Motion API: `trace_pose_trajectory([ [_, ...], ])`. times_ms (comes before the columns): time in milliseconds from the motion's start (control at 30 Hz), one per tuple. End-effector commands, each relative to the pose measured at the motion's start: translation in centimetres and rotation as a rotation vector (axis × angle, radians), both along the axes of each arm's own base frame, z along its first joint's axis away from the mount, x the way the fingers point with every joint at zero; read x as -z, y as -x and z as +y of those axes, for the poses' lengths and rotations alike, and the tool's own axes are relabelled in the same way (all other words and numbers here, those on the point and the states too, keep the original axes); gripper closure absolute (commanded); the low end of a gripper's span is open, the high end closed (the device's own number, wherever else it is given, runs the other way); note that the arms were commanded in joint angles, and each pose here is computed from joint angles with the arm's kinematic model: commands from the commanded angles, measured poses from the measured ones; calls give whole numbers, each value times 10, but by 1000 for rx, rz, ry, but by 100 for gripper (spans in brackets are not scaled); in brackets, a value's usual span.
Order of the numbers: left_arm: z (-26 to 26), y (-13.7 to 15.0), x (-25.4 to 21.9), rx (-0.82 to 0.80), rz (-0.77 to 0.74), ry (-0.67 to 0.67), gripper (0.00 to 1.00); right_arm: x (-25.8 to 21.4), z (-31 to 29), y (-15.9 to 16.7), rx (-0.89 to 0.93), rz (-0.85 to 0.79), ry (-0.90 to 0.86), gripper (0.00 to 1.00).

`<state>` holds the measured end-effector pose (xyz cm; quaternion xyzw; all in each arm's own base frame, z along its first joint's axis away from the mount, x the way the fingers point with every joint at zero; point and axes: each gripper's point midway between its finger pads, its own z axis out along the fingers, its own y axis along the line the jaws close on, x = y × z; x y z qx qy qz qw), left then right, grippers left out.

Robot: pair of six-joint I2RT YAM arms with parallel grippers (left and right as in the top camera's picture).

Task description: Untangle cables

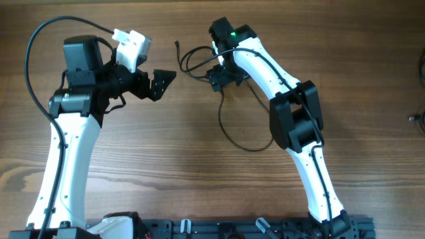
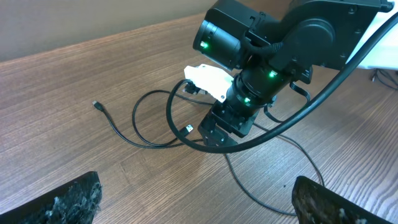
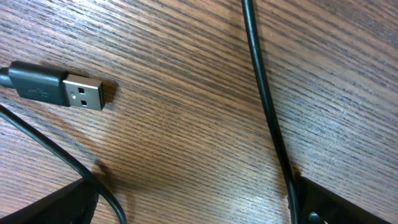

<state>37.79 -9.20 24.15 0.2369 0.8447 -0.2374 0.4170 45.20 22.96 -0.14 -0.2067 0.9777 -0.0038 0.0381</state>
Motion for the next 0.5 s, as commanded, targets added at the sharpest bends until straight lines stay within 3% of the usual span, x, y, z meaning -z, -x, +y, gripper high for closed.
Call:
trace_pose_trajectory([
  [0, 3, -5, -4, -8, -14, -6, 0, 34, -21, 9, 26, 50, 120, 0],
  [233, 3, -5, -4, -8, -15, -6, 0, 45, -24, 16, 27, 84, 139, 0],
  [267, 3, -5, -4, -8, -15, -6, 0, 45, -24, 16, 31, 84, 139, 5],
  [367, 3, -5, -4, -8, -18, -6, 0, 45, -21, 17, 30, 91, 124, 37],
  [467, 3, -5, -4, -8, -18, -6, 0, 45, -17, 20, 16, 107, 98, 49],
])
